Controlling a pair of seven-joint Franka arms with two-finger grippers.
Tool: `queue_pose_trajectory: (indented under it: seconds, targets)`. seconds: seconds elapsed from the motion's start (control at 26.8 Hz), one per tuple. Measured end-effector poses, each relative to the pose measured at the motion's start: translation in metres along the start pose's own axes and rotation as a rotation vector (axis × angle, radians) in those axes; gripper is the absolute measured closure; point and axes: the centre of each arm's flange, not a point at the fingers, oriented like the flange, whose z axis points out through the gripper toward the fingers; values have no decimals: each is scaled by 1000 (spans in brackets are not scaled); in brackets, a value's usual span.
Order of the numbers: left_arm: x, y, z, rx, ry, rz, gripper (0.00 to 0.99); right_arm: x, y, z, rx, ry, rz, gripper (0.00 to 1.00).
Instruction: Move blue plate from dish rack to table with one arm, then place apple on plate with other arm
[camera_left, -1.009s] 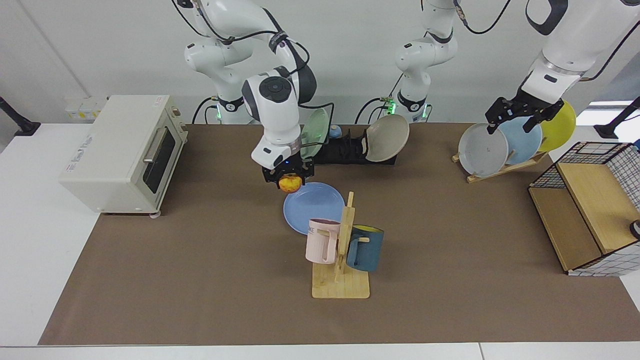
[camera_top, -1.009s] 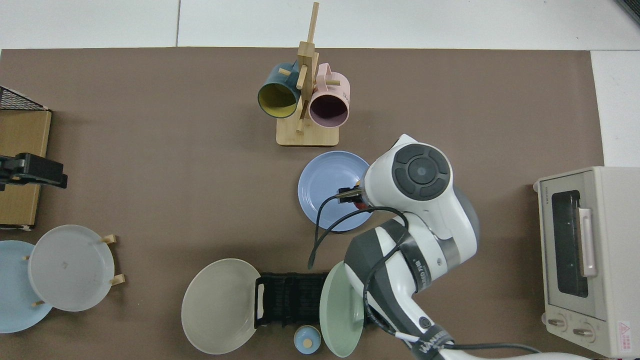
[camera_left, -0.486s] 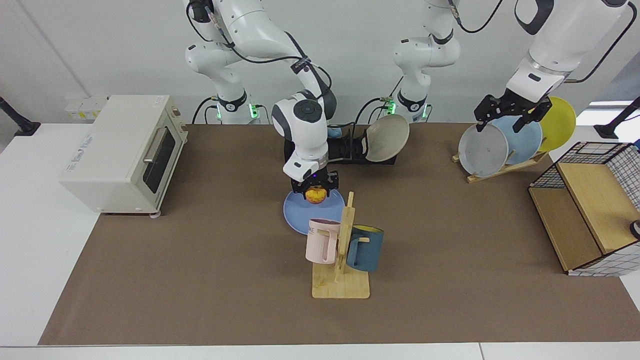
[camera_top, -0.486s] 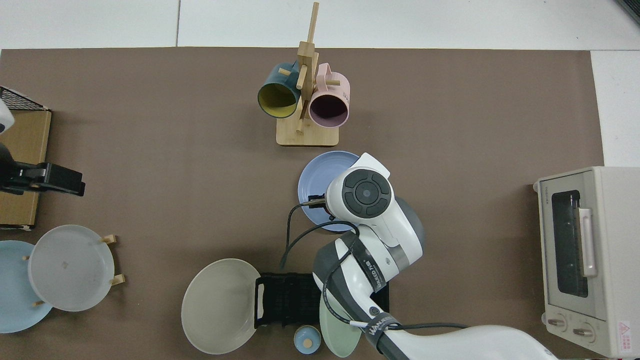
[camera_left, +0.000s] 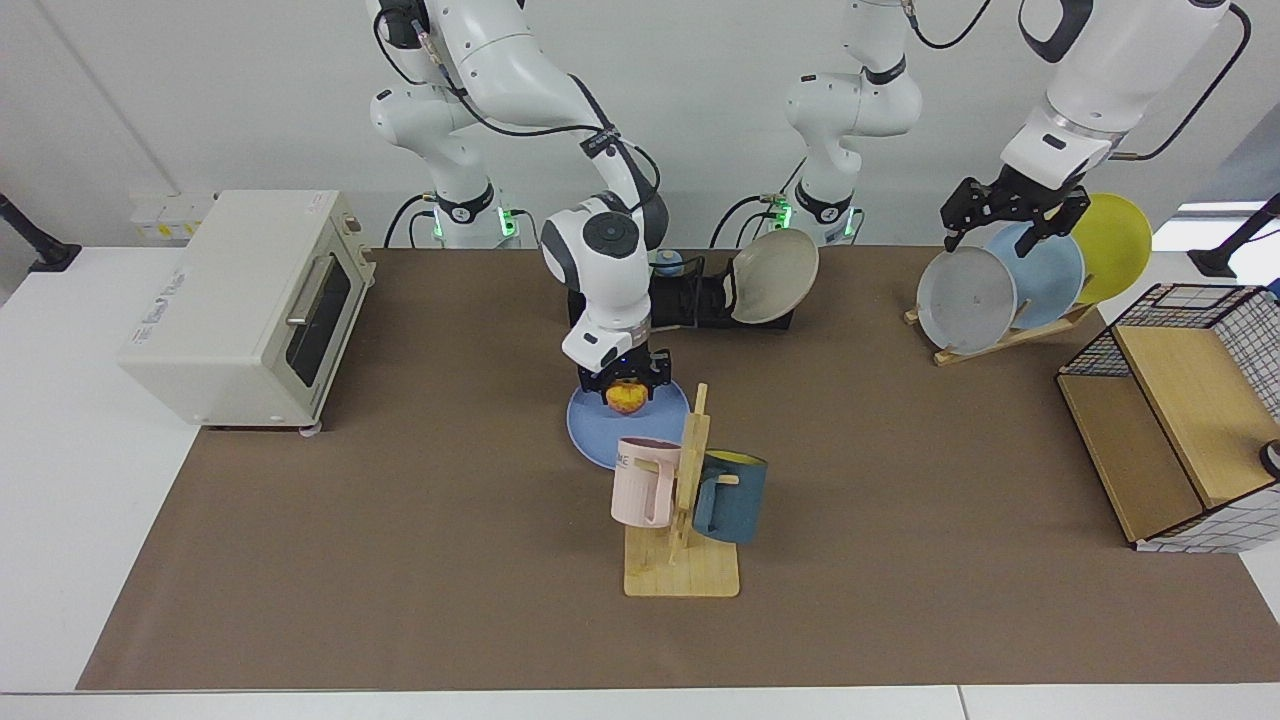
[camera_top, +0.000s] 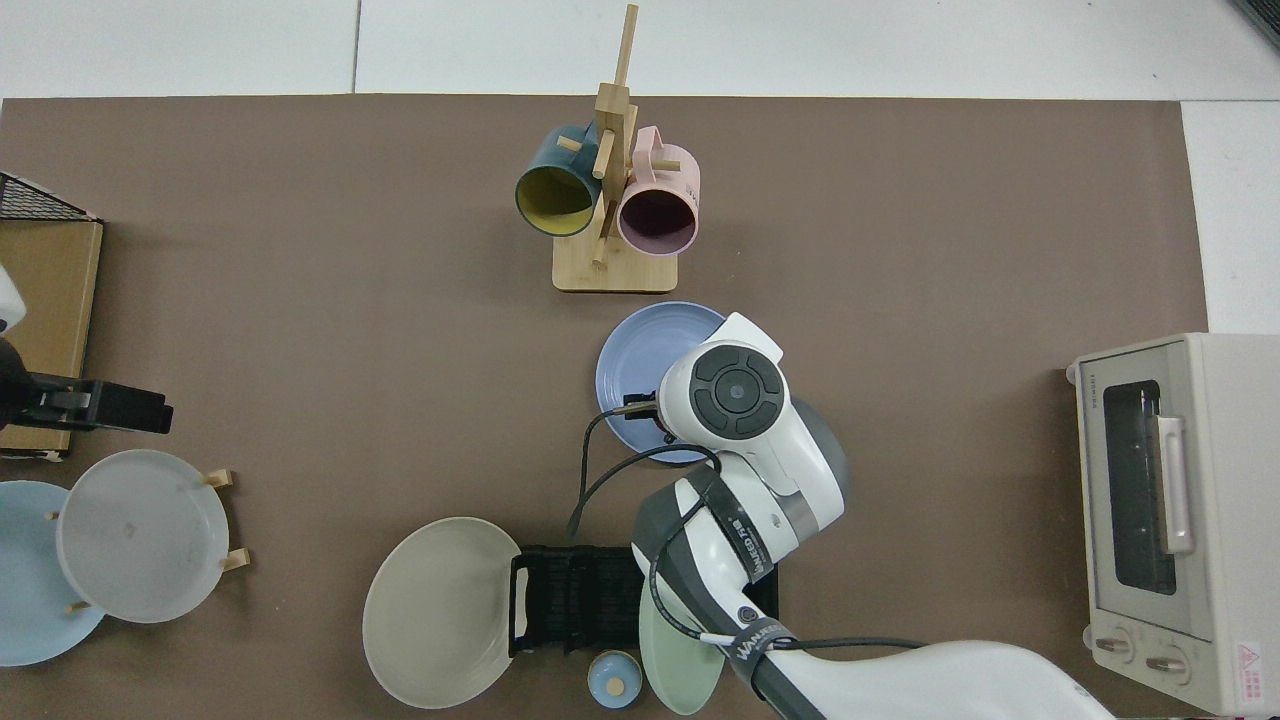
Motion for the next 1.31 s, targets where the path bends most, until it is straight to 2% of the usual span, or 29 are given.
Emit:
queue_pose_trajectory:
  seconds: [0.15,0.22,0.26,0.37,0.67,0.82,1.01,1.31]
  targets:
    - [-1,2,2,0,5,4,0,1,0,4,8,16,1,242]
    - [-1,2,3,0,6,4,0,2,1,6,8,17,2,203]
    - [-1,2,3,0,6,4,0,2,1,6,8,17,2,119]
    - [-1,2,3,0,5,4,0,2,1,6,8,18,3,9]
    - [0,1,2,1,16,29,0,10,4,-2,15,35,14,9]
    - [2,-3,-4,6,43,55,0,28,22,-25,25,66,51,9]
    - [5,-3,-9,9,56,62,0,47,53,-70,25,82,60,4]
    - [9,-2,-10,11,56,66,0,65,138,-152,-5,49,6,9]
